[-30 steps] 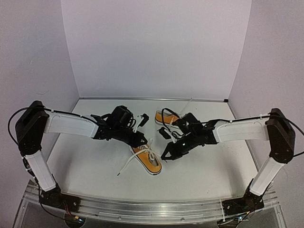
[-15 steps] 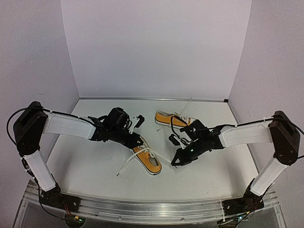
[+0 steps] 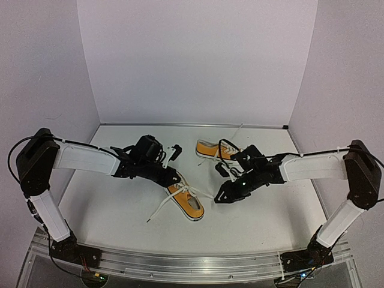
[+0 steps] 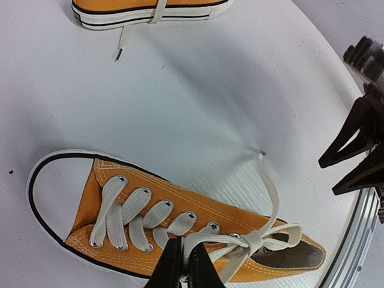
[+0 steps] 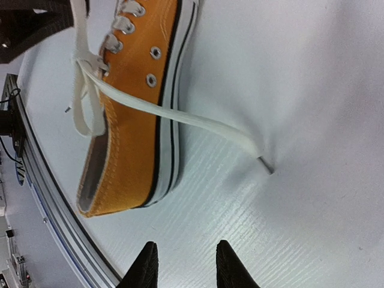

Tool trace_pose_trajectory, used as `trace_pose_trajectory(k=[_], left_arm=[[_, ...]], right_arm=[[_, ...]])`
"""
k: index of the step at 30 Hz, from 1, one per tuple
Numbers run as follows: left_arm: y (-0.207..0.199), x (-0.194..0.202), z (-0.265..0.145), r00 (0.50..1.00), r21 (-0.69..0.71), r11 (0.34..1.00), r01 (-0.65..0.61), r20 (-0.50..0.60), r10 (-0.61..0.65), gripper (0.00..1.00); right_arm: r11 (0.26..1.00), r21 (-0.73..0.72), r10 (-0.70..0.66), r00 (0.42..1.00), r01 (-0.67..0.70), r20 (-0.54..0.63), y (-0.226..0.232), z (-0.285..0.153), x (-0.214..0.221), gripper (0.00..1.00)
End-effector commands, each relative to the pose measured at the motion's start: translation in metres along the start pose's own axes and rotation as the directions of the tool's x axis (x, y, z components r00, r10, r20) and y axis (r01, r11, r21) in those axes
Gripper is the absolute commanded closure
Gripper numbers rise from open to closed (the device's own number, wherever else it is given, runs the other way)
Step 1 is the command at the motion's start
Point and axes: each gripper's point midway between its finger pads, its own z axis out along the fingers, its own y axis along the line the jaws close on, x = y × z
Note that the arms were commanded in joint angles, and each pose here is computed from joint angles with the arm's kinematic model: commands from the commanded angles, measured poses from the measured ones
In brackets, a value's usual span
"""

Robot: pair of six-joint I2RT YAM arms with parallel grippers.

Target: Tie the shoes

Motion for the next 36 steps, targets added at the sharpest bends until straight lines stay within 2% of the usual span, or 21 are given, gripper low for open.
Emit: trace_pose_trajectory(k=[1,12,36], left_arm=[[-0.008,-0.019,-0.012,0.998,0.032,0.999,-0.023,0.067,0.02,0.93],[-0.01,-0.016,-0.012,0.998,0.046,0.999,-0.022,0.062,0.019,0.92],[-0.011,-0.014,-0.013,0.998,0.051,0.998,-0.025,0.06,0.021,0.91]], right_arm=[[0.995,-0.081,-0.052,0.992,0.062,0.116,0.035,-0.024,-0.044,0.69],[0.981,-0.155,-0.102,0.991,0.114,0.083,0.07,0.009,-0.056,0.74],[0.99,-0.079,-0.111,0.992,0.115,0.062,0.056,0.044,-0.067,0.76]])
